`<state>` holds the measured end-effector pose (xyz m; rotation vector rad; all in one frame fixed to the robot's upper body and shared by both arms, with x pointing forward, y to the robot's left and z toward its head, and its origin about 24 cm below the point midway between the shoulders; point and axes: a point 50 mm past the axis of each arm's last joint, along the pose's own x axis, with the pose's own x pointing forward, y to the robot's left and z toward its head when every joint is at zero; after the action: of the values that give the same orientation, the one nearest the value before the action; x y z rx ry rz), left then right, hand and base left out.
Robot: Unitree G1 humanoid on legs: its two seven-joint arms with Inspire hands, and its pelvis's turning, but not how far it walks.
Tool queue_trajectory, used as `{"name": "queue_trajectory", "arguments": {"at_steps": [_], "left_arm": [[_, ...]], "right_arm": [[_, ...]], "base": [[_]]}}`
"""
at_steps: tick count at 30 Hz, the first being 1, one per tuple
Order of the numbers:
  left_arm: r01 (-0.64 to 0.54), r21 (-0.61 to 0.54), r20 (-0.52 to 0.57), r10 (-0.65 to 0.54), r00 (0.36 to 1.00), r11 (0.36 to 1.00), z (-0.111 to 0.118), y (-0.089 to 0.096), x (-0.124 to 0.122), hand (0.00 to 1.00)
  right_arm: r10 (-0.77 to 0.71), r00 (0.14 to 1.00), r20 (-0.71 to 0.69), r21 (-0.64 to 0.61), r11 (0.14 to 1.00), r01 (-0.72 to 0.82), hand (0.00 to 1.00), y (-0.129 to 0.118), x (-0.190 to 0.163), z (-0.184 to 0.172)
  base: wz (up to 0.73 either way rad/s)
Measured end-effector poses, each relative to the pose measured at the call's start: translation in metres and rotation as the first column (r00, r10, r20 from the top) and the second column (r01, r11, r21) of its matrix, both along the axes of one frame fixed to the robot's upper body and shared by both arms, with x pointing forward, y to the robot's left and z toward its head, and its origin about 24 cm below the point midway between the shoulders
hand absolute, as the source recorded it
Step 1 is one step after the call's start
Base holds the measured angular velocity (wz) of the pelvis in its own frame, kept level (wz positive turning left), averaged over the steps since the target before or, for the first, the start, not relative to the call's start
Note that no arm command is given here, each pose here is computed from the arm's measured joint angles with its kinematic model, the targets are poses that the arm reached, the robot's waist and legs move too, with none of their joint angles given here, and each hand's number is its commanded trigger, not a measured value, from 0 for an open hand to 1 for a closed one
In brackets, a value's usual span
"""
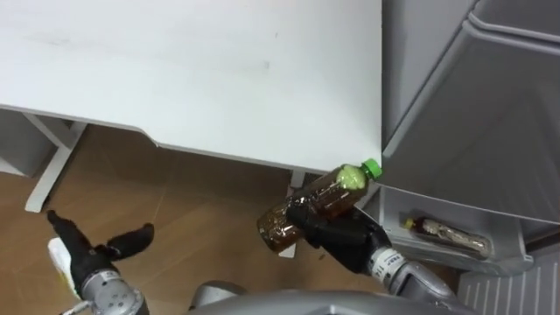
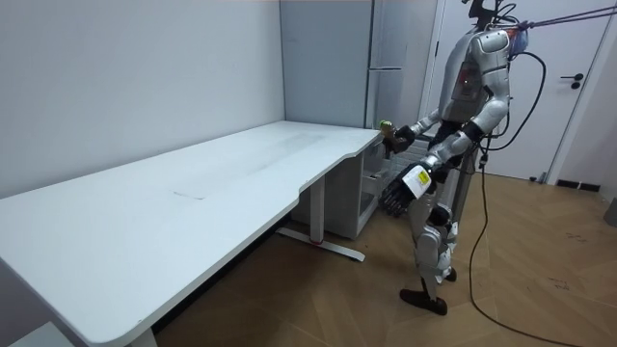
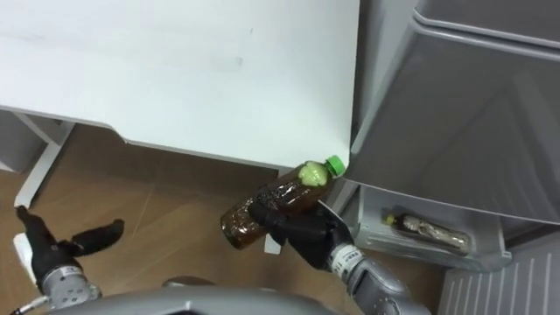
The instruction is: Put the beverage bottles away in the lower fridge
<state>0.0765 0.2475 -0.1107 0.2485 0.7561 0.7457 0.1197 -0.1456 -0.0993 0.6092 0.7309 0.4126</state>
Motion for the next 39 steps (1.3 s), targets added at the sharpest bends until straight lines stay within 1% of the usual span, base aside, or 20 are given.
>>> {"name": "queue_trajectory", "arguments": {"at_steps": [2, 3, 5, 9, 15, 19, 26, 28, 35, 39], "left_arm": [[0.019, -0.044, -0.110, -0.023, 0.994, 0.999, -0.012, 0.001, -0.016, 0.00], [0.023, -0.058, -0.130, -0.031, 0.991, 0.998, -0.014, 0.000, -0.019, 0.00], [0.056, -0.122, -0.197, -0.079, 0.977, 0.991, -0.023, -0.002, -0.030, 0.00], [0.069, -0.211, -0.281, -0.128, 0.951, 0.975, -0.032, -0.005, -0.048, 0.00], [0.076, -0.306, -0.326, -0.179, 0.928, 0.949, -0.038, -0.011, -0.059, 0.00], [0.082, -0.371, -0.362, -0.226, 0.904, 0.925, -0.043, -0.014, -0.065, 0.00], [0.044, -0.445, -0.427, -0.255, 0.868, 0.895, -0.049, -0.014, -0.079, 0.00], [0.046, -0.452, -0.433, -0.265, 0.862, 0.891, -0.050, -0.015, -0.080, 0.00], [0.037, -0.480, -0.475, -0.295, 0.829, 0.876, -0.052, -0.016, -0.086, 0.00], [0.029, -0.488, -0.485, -0.299, 0.822, 0.873, -0.053, -0.016, -0.089, 0.00]], "right_arm": [[0.010, 1.000, -0.012, -0.002, 1.000, -0.010, 1.00, 0.000, -0.001, -0.001], [0.010, 1.000, -0.015, -0.001, 1.000, -0.010, 1.00, -0.001, -0.001, -0.001], [-0.009, 1.000, -0.025, 0.020, 1.000, 0.009, 1.00, -0.001, -0.001, -0.001], [-0.033, 0.999, -0.026, 0.027, 0.999, 0.034, 1.00, -0.003, 0.002, 0.000], [-0.059, 0.998, -0.027, 0.015, 0.998, 0.059, 1.00, -0.006, 0.005, 0.001], [-0.088, 0.996, -0.033, 0.003, 0.996, 0.089, 1.00, -0.014, 0.007, 0.001], [-0.152, 0.982, -0.111, -0.039, 0.988, 0.148, 1.00, -0.025, -0.002, -0.011], [-0.168, 0.977, -0.128, -0.047, 0.985, 0.164, 1.00, -0.026, -0.003, -0.012], [-0.288, 0.942, -0.172, 0.034, 0.954, 0.298, 1.00, -0.031, -0.001, -0.012], [-0.325, 0.928, -0.181, 0.036, 0.941, 0.336, 1.00, -0.036, -0.002, -0.012]], "base": [[0.00], [0.00], [0.00], [0.00], [-0.03], [-0.01], [-0.02], [-0.09], [-0.03], [-0.03]]}}
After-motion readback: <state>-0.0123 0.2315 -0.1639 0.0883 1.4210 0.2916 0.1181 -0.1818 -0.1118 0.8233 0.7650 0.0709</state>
